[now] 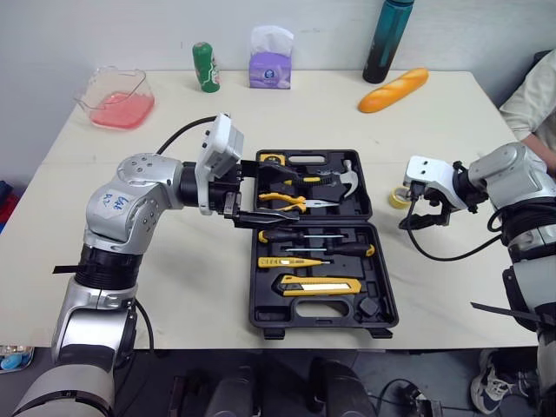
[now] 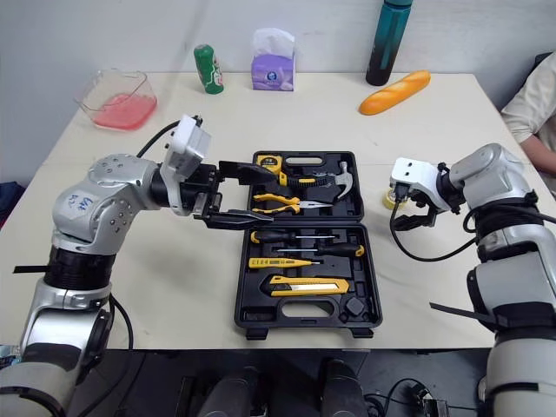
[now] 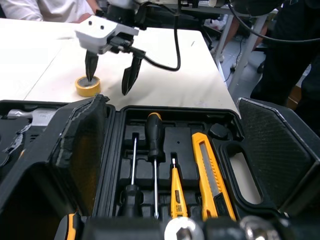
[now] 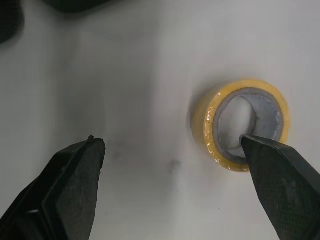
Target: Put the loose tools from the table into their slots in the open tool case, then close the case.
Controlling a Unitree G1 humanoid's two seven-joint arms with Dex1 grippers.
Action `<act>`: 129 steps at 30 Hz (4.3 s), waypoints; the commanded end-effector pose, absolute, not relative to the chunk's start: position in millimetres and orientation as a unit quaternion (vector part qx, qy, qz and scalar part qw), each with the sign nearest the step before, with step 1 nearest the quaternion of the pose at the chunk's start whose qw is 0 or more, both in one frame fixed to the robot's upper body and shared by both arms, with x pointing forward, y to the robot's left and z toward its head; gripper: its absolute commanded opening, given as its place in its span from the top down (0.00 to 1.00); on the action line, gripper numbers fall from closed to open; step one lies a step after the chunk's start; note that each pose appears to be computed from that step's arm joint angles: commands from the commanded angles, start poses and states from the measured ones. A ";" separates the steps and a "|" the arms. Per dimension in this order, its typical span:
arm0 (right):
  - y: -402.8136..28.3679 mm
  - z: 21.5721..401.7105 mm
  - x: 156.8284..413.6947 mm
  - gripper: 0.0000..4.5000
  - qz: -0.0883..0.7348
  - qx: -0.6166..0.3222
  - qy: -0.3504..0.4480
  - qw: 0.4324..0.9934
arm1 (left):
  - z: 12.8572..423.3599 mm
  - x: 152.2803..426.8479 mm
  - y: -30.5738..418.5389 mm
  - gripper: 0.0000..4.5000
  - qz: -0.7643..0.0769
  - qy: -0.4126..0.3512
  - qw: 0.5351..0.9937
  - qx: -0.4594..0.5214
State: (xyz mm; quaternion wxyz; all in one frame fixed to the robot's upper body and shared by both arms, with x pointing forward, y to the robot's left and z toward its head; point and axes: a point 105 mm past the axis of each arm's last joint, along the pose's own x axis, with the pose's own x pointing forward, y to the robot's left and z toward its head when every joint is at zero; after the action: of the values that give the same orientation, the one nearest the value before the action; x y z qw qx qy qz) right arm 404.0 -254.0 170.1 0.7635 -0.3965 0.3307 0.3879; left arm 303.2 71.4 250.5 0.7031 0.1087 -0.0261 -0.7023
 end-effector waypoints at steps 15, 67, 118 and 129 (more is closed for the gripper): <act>-246.6 185.4 413.4 0.99 0.388 -0.442 0.286 0.756 | 260.7 306.4 58.2 0.00 -0.696 -0.064 0.700 0.145; -161.0 175.5 204.5 0.01 0.568 -0.303 0.173 0.745 | 189.1 247.7 56.7 0.00 -0.792 0.003 0.572 0.216; -253.7 172.0 312.8 1.00 0.326 -0.195 0.044 0.924 | 150.0 354.9 168.7 0.61 -0.532 0.117 0.811 0.213; -258.9 136.7 348.7 1.00 0.282 -0.219 0.113 0.927 | 126.8 385.7 114.7 0.98 -0.528 0.106 0.819 0.199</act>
State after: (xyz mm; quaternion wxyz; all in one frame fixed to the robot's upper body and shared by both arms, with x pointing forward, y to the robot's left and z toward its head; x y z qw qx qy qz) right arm 343.4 -261.5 124.1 0.9248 -0.2055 0.1326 0.2915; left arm 381.9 118.4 119.6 0.8189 0.1880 0.1182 -0.5293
